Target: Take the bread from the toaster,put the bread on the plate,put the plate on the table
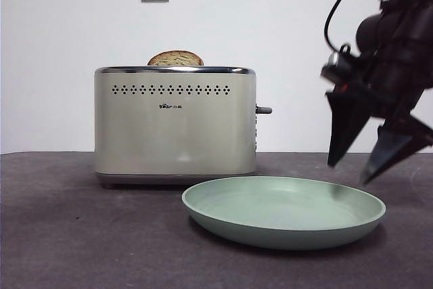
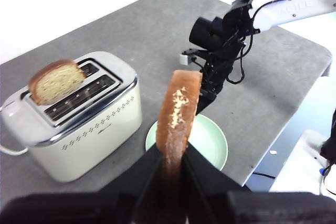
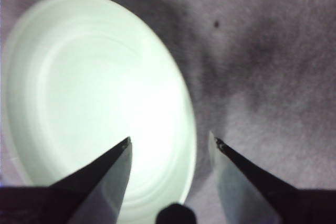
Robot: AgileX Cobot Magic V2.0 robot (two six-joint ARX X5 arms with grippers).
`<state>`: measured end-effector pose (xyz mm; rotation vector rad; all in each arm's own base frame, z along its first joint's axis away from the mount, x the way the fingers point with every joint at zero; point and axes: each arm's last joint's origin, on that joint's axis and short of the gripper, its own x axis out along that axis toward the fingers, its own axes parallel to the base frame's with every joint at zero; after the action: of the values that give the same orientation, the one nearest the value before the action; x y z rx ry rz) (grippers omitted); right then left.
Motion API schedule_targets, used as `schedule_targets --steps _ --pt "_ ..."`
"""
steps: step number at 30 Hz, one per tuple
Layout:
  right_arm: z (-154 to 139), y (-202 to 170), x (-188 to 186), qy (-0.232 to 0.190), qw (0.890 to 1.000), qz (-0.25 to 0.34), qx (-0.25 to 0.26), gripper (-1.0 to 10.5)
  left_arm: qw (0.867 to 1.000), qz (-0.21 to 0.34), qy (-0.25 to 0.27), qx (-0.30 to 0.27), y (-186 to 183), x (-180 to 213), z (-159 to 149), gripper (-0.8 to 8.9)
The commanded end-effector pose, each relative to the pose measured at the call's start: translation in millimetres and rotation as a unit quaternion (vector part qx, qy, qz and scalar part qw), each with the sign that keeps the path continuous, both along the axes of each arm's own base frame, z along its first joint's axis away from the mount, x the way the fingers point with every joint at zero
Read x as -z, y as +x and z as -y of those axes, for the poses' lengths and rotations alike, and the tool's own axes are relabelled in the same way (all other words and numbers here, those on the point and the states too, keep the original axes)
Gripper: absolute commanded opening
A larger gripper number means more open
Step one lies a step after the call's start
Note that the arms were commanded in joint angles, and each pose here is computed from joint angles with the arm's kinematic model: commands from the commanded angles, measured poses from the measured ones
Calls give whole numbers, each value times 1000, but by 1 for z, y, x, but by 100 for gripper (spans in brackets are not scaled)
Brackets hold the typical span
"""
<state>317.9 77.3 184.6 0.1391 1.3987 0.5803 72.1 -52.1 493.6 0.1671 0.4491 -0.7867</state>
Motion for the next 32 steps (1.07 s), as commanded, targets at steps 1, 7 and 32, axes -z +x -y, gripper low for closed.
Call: schedule_targets --steps 1,7,32 --pt "-4 2 14 -13 1000 -14 -10 247 1000 -6 1 -24 -8 2 -6 -9" --pt "-5 5 24 -15 1000 -25 -11 69 999 -7 -3 -41 -25 3 -17 -9" --pt "-1 -54 -93 25 993 117 -7 -14 986 -92 -55 129 66 12 51 -9"
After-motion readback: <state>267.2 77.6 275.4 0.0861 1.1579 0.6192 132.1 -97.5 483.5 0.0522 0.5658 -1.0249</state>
